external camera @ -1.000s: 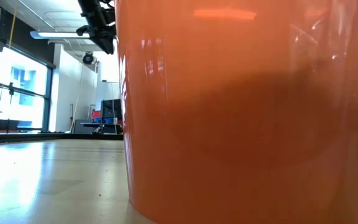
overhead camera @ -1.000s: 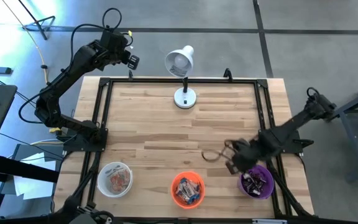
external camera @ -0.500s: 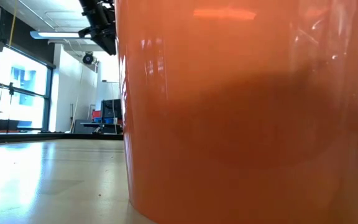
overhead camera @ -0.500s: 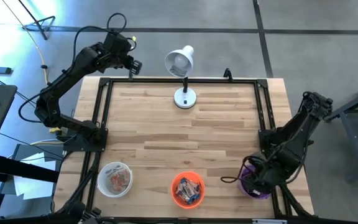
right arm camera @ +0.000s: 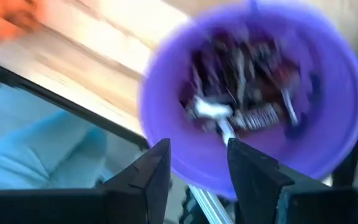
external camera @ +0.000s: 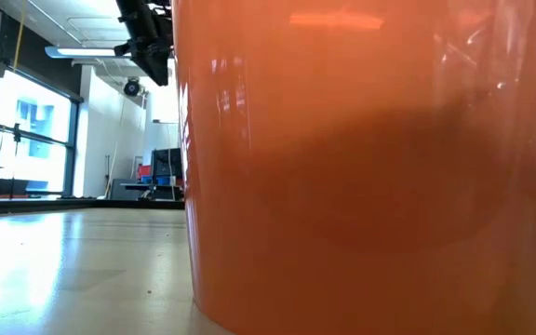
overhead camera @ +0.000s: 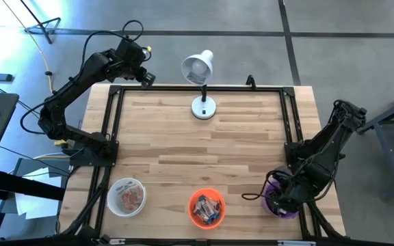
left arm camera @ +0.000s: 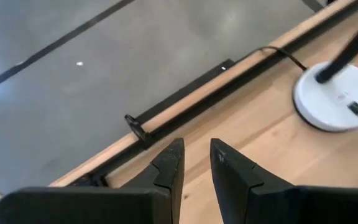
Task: Organize candy in baskets
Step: Return to Home Position
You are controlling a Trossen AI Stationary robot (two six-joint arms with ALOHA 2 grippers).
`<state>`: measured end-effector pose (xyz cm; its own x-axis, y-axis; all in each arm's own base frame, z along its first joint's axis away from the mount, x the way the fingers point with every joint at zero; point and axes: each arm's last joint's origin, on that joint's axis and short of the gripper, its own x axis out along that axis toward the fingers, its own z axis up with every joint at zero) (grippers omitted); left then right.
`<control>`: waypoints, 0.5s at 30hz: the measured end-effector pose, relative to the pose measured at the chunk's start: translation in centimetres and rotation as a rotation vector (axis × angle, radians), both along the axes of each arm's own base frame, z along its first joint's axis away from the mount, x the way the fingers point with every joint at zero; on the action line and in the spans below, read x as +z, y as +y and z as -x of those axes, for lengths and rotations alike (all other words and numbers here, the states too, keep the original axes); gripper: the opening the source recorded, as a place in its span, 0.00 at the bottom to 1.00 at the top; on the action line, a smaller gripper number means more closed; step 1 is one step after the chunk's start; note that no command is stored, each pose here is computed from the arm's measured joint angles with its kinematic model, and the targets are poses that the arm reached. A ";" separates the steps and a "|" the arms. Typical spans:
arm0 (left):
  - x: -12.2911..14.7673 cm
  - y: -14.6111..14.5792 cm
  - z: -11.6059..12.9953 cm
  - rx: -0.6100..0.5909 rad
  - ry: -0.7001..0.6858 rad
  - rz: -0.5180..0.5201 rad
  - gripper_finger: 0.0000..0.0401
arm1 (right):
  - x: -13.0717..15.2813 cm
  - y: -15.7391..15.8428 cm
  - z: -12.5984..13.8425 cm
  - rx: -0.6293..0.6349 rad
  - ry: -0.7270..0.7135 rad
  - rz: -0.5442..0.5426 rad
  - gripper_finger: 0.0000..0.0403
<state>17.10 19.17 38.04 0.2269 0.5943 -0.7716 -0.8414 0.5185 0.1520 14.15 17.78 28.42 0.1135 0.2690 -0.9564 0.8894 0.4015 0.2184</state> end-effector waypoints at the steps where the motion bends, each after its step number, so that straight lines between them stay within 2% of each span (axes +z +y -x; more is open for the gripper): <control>1: 0.0 -0.1 0.0 -0.012 -0.001 0.008 0.16 | 0.3 -0.1 -0.1 0.001 -0.029 0.020 0.38; 5: 0.4 -0.8 0.5 -0.105 0.012 0.022 0.16 | 2.2 -0.7 -0.7 0.091 -0.199 0.150 0.38; 9: 0.7 -1.8 1.4 -0.161 0.058 0.031 0.16 | 4.1 -1.5 -1.4 0.168 -0.390 0.330 0.38; 15: 1.6 -5.2 4.6 -0.183 0.139 0.104 0.16 | 6.5 -2.8 -2.6 0.250 -0.553 0.548 0.38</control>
